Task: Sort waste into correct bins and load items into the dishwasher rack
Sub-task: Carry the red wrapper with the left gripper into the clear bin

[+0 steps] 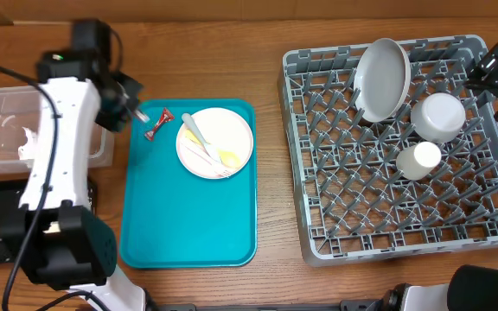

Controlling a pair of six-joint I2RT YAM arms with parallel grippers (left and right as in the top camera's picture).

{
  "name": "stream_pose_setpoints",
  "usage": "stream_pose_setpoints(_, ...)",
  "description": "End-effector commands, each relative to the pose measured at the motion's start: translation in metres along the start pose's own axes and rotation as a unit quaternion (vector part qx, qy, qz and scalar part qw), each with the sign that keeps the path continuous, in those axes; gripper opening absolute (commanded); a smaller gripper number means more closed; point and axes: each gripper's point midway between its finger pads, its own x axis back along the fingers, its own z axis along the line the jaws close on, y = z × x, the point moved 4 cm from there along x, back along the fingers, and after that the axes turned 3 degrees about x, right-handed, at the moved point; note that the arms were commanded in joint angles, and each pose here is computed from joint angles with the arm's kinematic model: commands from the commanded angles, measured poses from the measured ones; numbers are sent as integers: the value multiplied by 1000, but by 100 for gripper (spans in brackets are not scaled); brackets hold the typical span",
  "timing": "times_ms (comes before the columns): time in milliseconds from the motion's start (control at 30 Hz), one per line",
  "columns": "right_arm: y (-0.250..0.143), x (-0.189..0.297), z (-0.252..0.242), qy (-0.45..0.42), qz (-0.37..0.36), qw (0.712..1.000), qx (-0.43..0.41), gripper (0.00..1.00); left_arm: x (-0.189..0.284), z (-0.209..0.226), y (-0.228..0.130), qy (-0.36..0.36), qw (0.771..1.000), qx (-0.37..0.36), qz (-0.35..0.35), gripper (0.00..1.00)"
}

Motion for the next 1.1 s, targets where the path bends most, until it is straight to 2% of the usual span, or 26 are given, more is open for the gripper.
stream_pose_setpoints(0, 7, 10, 1, 1, -19, 1000, 2, 100, 28, 8, 49, -13, 996, 21, -82, 4)
stream_pose_setpoints(67, 7, 10, 1, 1, -19, 1000, 2, 100, 30, 14, 67, -19, 994, 40, -100, 6)
stream_pose_setpoints(200, 7, 10, 1, 1, -19, 1000, 2, 100, 24, 40, 101, 17, 987, 78, -138, 11)
stream_pose_setpoints(233, 7, 10, 1, 1, -19, 1000, 2, 100, 21, 46, 107, 27, 986, 85, -142, 18)
stream_pose_setpoints(267, 7, 10, 1, 1, -19, 1000, 2, 100, 16, 52, 113, 37, 985, 93, -143, 51)
stream_pose_setpoints(300, 7, 10, 1, 1, -19, 1000, 2, 100, 13, 55, 116, 42, 984, 97, -142, 95)
stream_pose_setpoints(333, 7, 10, 1, 1, -19, 1000, 2, 100, 8, 59, 119, 48, 984, 101, -139, 100)
stream_pose_setpoints(500, 7, 10, 1, 1, -19, 1000, 2, 100, 5, 63, 121, 52, 990, 41, -121, 100)
stream_pose_setpoints(767, 7, 10, 1, 1, -19, 1000, 2, 100, 27, 53, 105, 30, 993, 26, -113, 100)
stream_pose_setpoints(967, 7, 10, 1, 1, -19, 1000, 2, 100, 24, 19, 45, -24, 999, -30, -2, 100)
stream_pose_setpoints(1067, 7, 10, 1, 1, -19, 1000, 2, 100, 18, 3, 14, -17, 995, -96, 13, 100)
